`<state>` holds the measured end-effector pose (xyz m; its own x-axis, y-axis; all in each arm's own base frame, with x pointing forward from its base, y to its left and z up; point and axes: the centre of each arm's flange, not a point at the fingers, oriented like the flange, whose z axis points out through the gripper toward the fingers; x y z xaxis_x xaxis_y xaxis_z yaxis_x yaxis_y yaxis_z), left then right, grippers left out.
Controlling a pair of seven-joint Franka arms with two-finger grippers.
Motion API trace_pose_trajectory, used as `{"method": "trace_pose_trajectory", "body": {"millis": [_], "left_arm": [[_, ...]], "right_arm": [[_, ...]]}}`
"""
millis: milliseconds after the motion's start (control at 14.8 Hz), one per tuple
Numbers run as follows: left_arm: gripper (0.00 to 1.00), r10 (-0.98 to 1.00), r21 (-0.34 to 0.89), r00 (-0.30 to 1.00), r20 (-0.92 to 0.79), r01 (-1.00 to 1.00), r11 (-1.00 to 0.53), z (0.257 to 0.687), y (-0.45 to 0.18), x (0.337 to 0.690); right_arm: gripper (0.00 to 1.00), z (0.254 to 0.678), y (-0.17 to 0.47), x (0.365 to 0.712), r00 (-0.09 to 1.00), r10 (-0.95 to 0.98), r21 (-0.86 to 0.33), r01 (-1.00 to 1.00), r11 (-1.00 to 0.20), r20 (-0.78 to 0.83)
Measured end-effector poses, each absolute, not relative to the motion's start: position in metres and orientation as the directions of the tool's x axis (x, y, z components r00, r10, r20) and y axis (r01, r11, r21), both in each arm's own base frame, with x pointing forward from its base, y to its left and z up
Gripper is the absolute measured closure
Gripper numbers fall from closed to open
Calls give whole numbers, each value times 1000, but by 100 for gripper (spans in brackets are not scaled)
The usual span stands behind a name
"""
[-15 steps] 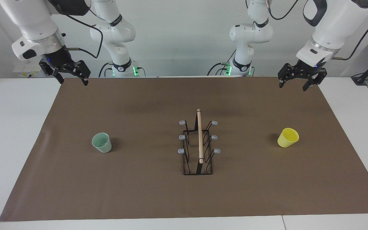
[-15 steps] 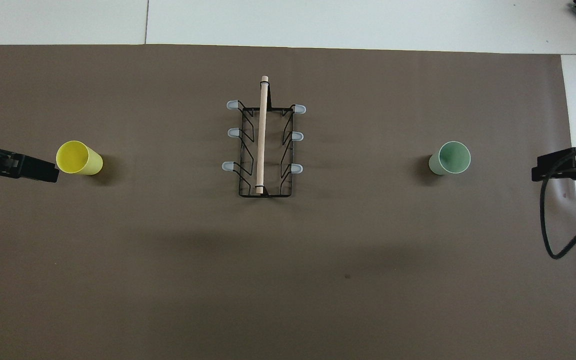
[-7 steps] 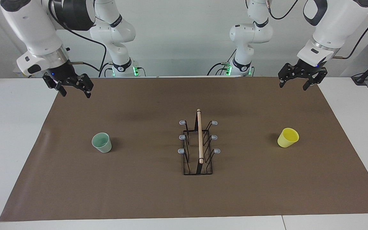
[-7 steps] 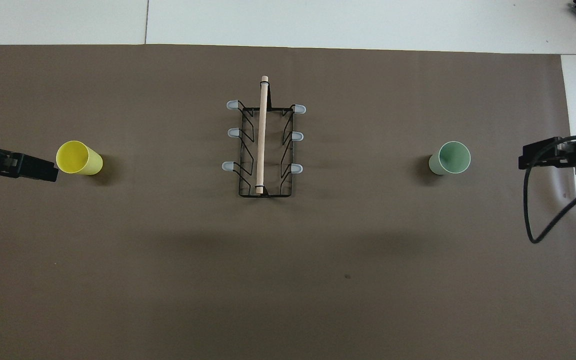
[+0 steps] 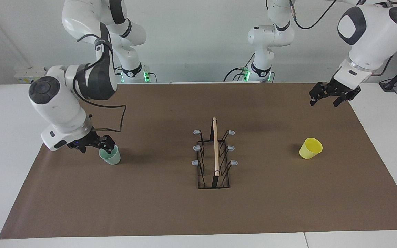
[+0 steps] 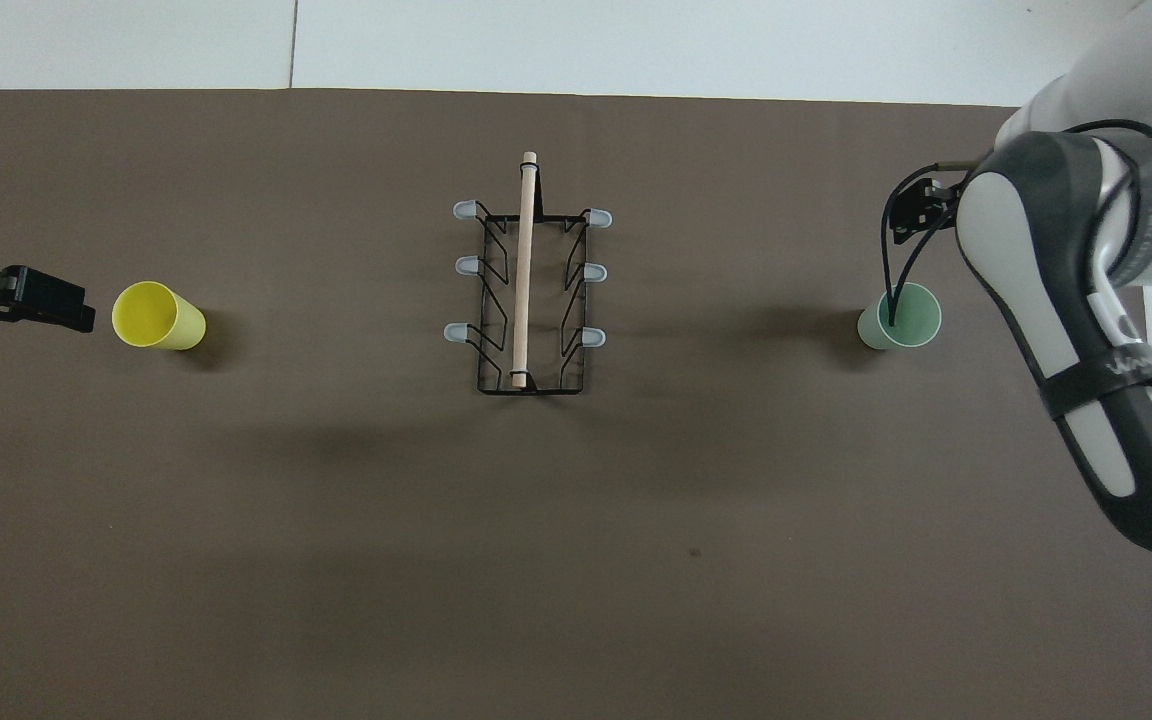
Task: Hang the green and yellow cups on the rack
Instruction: 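Reach the right gripper down over the pale green cup, then grasp the green cup with the right gripper while the left gripper grasps the yellow cup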
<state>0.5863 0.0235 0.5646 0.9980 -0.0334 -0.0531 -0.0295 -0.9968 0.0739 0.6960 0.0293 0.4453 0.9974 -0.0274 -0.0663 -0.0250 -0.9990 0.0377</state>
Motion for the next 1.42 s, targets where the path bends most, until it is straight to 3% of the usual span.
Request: {"method": "trace_pose_trajectory", "body": {"millis": [270,540,945,1215,1418], "left_arm": [[6,266,123,957,-114,279,-952,524,61,620],[8,531,167,828,-181,558,-813,496,92,636],[9,840,147,474,-263,880,-451,451,123,678],[5,911,109,133,-391,989,-98,407,165,690],[0,894,74,-20,-448,995,60,379,197,682]], "right_arm": [[0,409,63,694,977,123,96,141,-985,-176],[0,363,103,688,869,375,168,442,-881,-322],[0,323,138,682,565,653,215,814,-539,-504],[0,293,162,657,303,677,179,952,-248,-671],[0,281,161,642,217,666,179,976,-126,-714]]}}
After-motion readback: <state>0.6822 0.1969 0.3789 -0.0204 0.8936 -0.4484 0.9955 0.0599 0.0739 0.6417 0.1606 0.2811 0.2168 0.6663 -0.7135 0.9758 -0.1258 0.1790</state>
